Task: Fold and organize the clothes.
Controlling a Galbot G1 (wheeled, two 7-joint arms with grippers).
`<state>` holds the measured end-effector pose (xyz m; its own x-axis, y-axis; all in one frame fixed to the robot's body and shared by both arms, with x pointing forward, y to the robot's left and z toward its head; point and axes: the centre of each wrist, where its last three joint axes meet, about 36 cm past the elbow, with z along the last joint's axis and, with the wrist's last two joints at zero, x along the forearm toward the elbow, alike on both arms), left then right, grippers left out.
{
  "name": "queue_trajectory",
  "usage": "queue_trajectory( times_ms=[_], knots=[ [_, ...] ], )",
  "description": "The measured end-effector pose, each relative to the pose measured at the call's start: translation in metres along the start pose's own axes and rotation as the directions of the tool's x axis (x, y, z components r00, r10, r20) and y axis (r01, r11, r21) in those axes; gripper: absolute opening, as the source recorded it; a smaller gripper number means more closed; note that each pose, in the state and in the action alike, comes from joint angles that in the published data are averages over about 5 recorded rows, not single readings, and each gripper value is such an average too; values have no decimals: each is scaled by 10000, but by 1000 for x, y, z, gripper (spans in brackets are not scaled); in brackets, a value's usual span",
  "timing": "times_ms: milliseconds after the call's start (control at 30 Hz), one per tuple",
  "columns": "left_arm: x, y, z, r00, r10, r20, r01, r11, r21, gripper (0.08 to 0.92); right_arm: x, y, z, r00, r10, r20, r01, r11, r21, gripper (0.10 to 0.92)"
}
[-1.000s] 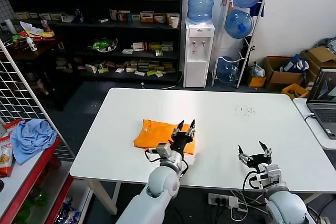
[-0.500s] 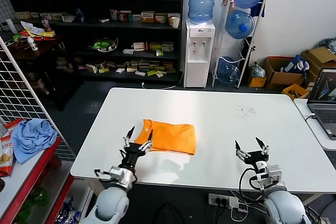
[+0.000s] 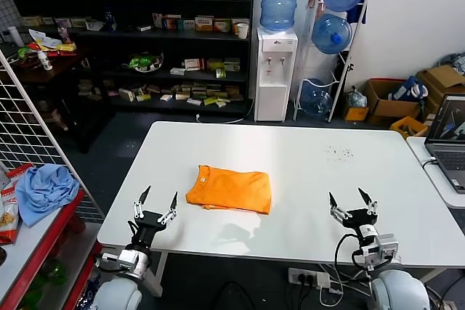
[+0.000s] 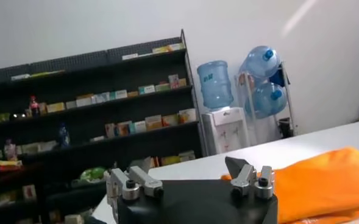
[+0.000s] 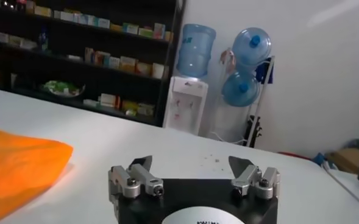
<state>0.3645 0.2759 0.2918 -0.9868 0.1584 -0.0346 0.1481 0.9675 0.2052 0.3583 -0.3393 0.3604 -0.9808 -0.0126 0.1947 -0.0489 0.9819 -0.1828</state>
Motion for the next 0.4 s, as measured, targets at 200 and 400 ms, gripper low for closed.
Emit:
queue_trajectory(
  times_ms=[200, 400],
  knots=[
    [8, 8, -5, 9998, -182, -63, 180, 9993, -337, 823, 6, 0, -1, 9999, 151, 47, -151, 9999, 3, 823],
    [13, 15, -9, 9995, -321, -65, 317, 9979, -561, 823, 9, 2, -1, 9998, 204, 23, -204, 9998, 56, 823]
  ],
)
